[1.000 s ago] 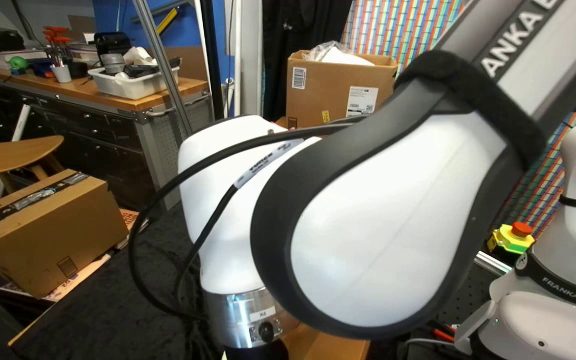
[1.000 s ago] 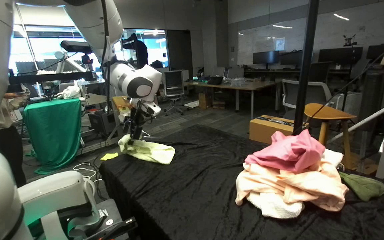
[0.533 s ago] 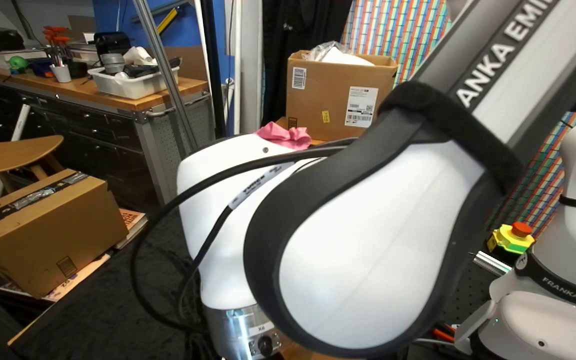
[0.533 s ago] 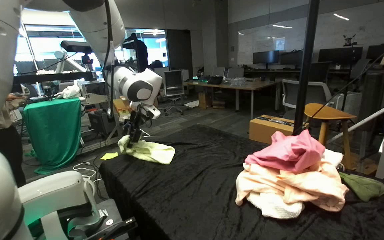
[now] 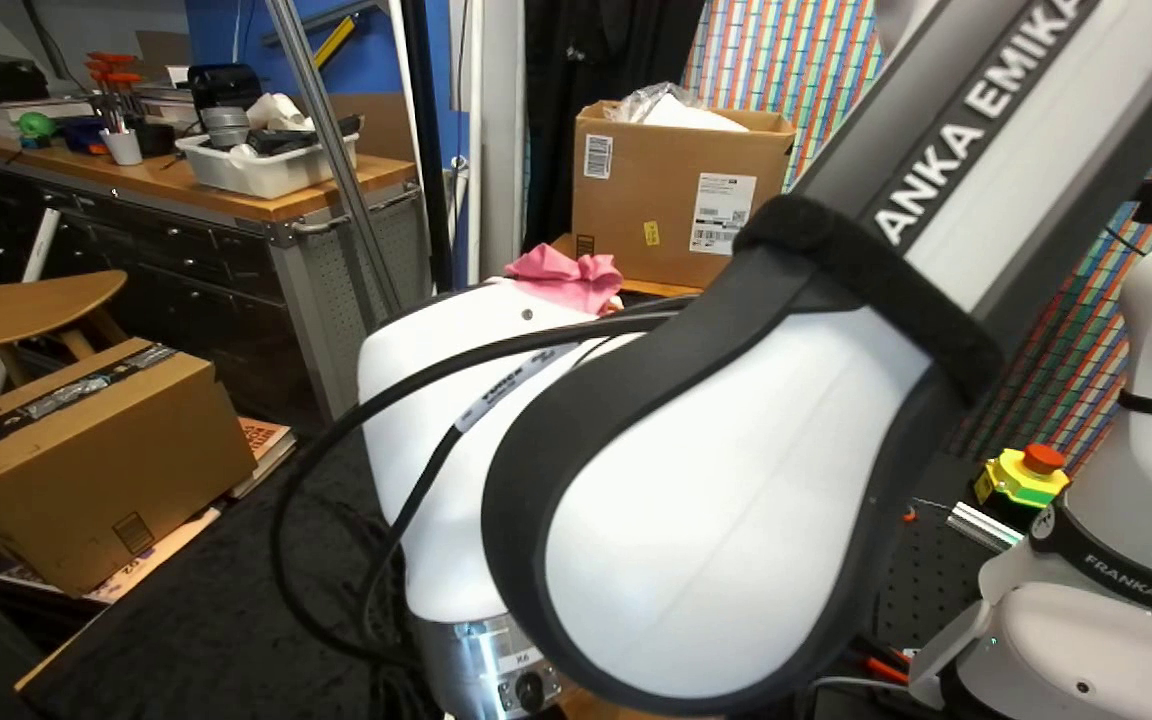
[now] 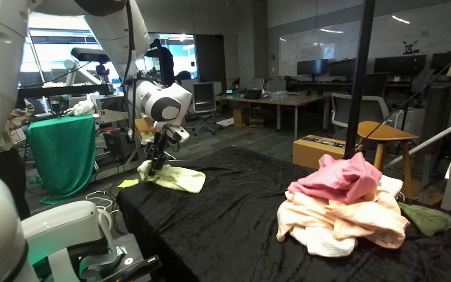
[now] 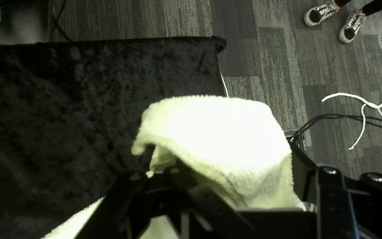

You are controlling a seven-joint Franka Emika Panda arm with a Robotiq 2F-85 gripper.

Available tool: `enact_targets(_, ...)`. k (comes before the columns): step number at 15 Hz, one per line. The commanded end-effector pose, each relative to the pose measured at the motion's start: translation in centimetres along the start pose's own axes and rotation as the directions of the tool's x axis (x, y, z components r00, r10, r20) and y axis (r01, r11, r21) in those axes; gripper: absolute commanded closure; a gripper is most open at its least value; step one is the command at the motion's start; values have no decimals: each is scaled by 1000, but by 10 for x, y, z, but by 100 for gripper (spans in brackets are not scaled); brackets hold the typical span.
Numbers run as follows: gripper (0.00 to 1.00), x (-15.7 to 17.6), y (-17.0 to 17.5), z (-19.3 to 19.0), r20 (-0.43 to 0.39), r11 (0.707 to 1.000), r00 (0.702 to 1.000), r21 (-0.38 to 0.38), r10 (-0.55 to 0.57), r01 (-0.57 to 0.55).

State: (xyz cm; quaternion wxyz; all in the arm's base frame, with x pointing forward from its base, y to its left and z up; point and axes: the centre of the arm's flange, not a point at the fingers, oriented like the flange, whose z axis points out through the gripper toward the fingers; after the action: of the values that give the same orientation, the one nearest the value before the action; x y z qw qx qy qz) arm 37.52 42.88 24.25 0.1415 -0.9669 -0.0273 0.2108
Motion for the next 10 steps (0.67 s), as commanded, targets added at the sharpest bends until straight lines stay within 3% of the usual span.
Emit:
enact_targets(1,58,2,2,-7,-1,1000,1000,7,-10,10)
enact_targets(5,89,2,12,-18,-19,1000,1000,12,-7,7)
enact_targets(7,94,2,19,-28,-44,1000,999,-4,-1,1)
enact_targets(10,90,4,33,-43,-86,999,996,-42,3,-6)
